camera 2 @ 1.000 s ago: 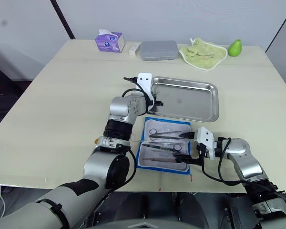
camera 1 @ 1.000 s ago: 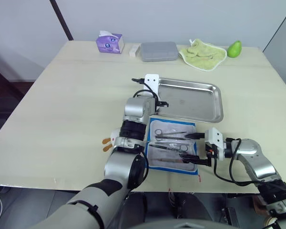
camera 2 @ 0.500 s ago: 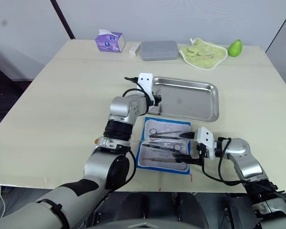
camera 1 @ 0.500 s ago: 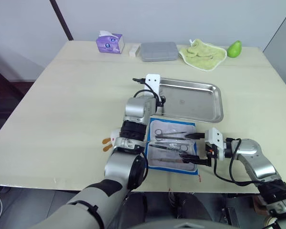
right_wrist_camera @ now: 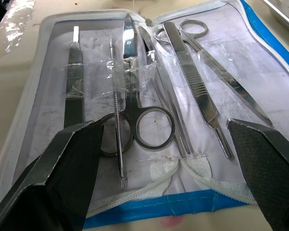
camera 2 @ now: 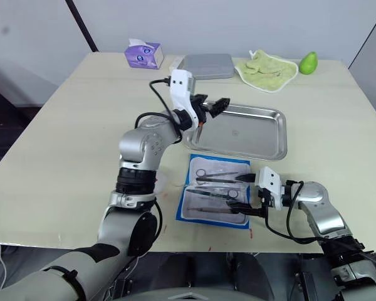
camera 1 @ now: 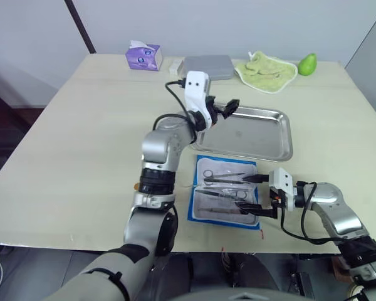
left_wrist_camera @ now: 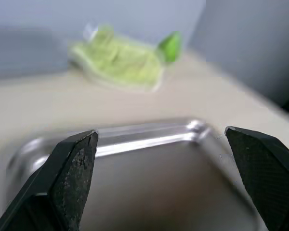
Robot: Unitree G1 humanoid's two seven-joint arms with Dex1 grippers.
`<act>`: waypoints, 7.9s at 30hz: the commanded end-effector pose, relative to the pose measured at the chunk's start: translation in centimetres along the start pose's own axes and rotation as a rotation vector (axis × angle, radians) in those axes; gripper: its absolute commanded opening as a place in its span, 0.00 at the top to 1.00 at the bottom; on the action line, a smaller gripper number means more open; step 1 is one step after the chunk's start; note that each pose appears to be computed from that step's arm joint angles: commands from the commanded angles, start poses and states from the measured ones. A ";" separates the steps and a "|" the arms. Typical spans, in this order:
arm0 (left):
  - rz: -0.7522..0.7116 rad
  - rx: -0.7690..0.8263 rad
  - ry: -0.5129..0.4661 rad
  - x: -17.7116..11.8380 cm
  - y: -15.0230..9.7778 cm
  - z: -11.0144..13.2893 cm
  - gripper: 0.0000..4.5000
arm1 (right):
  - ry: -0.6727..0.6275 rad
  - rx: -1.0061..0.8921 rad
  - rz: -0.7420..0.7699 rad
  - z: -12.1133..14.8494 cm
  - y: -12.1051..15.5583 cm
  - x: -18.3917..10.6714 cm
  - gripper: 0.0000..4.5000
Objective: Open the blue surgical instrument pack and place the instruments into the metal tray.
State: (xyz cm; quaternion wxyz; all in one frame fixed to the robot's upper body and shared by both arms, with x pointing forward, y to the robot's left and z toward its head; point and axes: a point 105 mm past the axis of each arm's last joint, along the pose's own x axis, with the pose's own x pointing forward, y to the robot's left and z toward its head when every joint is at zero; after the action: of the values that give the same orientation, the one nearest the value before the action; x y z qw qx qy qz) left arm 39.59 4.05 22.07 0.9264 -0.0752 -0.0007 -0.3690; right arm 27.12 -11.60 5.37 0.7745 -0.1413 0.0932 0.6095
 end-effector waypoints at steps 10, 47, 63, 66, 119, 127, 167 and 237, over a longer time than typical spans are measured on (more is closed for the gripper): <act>-0.575 0.252 0.147 -11.2 0.7 -1.6 0.00 | 0.091 0.106 0.008 -3.4 1.1 -0.1 0.00; -0.609 0.402 0.467 -10.5 0.0 -6.5 0.35 | 0.056 0.099 -0.036 -2.6 1.3 -0.5 0.00; -0.626 0.484 0.592 -7.3 -0.6 -9.9 0.35 | 0.057 0.100 -0.048 -2.6 1.4 -0.5 0.00; -0.634 0.517 0.605 -7.2 -0.6 -10.4 0.35 | 0.057 0.101 -0.048 -2.6 1.4 -0.5 0.00; -0.769 0.708 0.731 -6.1 -0.4 -11.8 0.93 | 0.056 0.112 -0.055 -2.6 1.7 -0.3 0.00; -0.784 0.699 0.740 -5.9 -0.6 -11.0 0.97 | 0.058 0.112 -0.051 -2.6 1.7 -0.1 0.00; -0.693 0.763 0.871 -9.6 3.6 -5.9 0.97 | 0.098 0.130 -0.021 -3.1 1.4 0.9 0.00; 0.532 0.080 0.552 2.2 2.5 -8.6 0.97 | 0.095 0.106 -0.020 -2.5 0.7 0.1 0.00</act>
State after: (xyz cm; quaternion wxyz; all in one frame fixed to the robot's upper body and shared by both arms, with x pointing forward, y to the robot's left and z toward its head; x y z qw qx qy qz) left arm 42.17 3.46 12.54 0.9526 0.0621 0.2724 -0.1201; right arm 27.31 -11.21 5.78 0.7828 -0.1369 0.0923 0.5999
